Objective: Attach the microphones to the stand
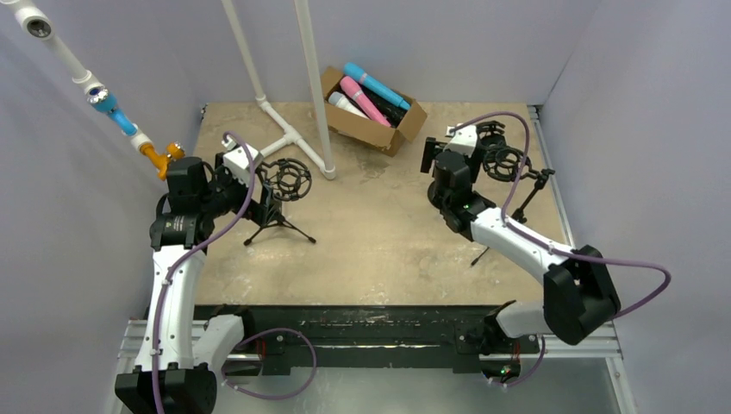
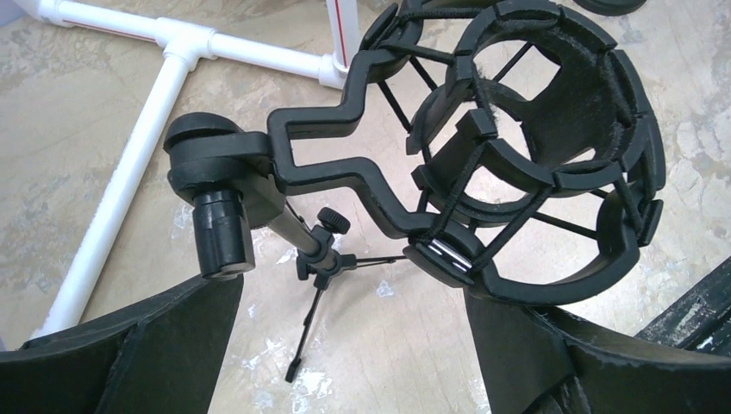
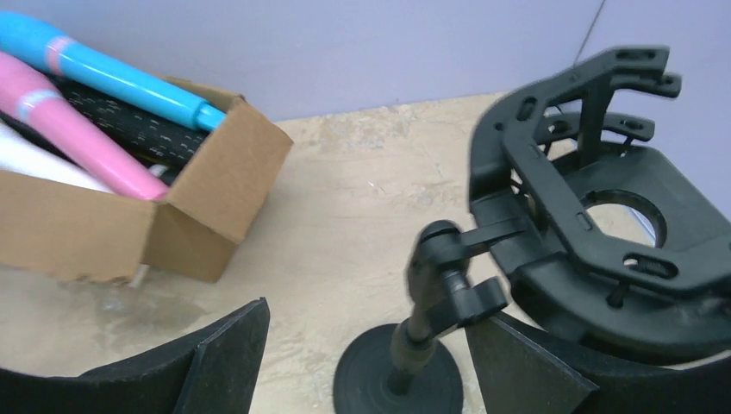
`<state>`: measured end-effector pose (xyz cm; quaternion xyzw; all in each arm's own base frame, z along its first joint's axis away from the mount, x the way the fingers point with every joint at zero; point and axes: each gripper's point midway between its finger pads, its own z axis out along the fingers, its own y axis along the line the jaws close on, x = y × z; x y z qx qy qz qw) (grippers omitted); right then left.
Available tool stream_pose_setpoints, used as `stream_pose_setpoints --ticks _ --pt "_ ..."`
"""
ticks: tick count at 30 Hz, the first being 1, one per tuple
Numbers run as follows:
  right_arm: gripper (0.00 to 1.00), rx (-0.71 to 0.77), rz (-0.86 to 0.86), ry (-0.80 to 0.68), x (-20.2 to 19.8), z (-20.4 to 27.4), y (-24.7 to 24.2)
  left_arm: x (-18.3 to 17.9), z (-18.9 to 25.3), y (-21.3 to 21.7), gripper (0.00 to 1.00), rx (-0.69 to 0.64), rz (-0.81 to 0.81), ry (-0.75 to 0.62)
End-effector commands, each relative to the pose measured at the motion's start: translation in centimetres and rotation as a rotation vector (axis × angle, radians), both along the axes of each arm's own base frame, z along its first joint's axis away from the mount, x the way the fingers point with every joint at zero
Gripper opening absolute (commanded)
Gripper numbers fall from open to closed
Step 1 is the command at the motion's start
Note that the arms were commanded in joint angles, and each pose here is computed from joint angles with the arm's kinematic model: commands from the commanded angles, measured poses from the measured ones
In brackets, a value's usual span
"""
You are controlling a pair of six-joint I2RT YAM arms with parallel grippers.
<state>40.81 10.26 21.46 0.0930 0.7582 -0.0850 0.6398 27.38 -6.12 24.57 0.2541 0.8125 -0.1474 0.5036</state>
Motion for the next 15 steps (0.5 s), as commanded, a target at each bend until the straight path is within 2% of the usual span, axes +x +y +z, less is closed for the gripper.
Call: stream_pose_setpoints --ticks 1,6,9,12,15 --pt "0.87 0.100 -0.004 -0.086 -2.3 4.3 0.9 0.3 2.0 0.7 1.00 0.011 0.048 -0.052" --pt "0.90 0.165 0.020 -0.030 -6.5 3.7 4.1 1.3 1.1 2.8 1.00 0.087 0.138 -0.079" --pt "0.89 0.200 0.081 -0.005 -9.5 3.0 7.0 2.1 0.2 3.8 0.95 0.124 0.179 -0.113" --pt "0.87 0.224 0.181 -0.003 -12.0 3.1 10.8 2.5 -0.6 3.3 0.92 0.112 0.155 -0.145" --pt "0.87 0.213 0.259 0.007 -12.7 3.7 13.5 2.8 -1.1 2.3 0.89 0.064 0.114 -0.179"
